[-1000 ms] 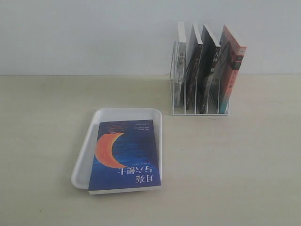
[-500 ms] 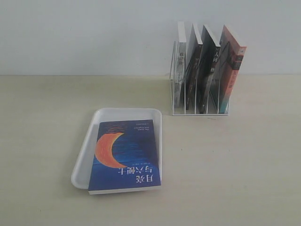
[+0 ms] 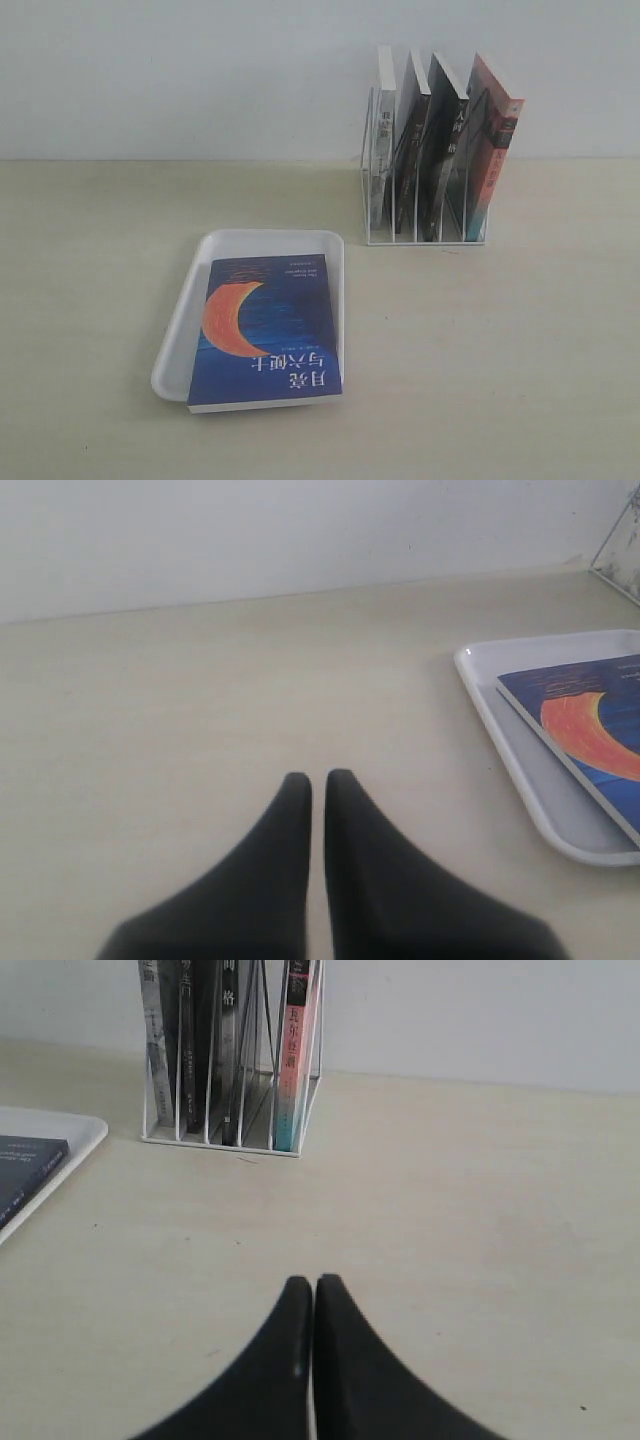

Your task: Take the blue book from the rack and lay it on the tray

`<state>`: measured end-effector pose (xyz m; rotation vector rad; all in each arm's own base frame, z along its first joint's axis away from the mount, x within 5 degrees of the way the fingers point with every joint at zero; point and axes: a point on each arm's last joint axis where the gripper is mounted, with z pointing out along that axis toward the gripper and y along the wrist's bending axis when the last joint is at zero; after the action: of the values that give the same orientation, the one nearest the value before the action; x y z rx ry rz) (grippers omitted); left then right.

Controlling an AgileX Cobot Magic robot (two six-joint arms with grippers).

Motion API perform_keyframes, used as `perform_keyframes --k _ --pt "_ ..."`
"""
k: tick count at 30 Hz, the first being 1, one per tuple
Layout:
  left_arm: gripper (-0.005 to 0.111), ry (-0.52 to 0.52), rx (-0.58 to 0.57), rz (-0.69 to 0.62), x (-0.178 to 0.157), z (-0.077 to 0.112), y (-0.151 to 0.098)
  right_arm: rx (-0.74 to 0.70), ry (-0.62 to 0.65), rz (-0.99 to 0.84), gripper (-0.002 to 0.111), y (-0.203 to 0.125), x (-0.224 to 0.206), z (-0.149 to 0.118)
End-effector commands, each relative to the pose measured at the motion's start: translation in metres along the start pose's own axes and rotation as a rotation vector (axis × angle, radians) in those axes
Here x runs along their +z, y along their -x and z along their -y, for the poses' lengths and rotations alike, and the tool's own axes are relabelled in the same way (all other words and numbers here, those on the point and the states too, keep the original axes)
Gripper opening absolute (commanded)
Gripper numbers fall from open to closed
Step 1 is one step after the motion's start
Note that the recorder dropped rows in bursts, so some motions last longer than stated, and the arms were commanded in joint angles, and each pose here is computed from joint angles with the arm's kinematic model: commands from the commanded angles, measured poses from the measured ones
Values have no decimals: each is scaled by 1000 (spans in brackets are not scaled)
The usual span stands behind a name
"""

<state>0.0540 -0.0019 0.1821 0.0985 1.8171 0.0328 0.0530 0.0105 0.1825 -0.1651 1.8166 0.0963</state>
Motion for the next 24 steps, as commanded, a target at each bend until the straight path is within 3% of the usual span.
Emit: perform_keyframes --k 1,13,24 --pt "5 3 1 22 -1 0 3 87 -6 -3 0 0 0 0" --pt "5 3 1 22 -1 0 3 118 -81 -4 0 -1 -1 6" --pt "5 3 1 22 -1 0 3 57 -103 -8 0 -1 -1 8"
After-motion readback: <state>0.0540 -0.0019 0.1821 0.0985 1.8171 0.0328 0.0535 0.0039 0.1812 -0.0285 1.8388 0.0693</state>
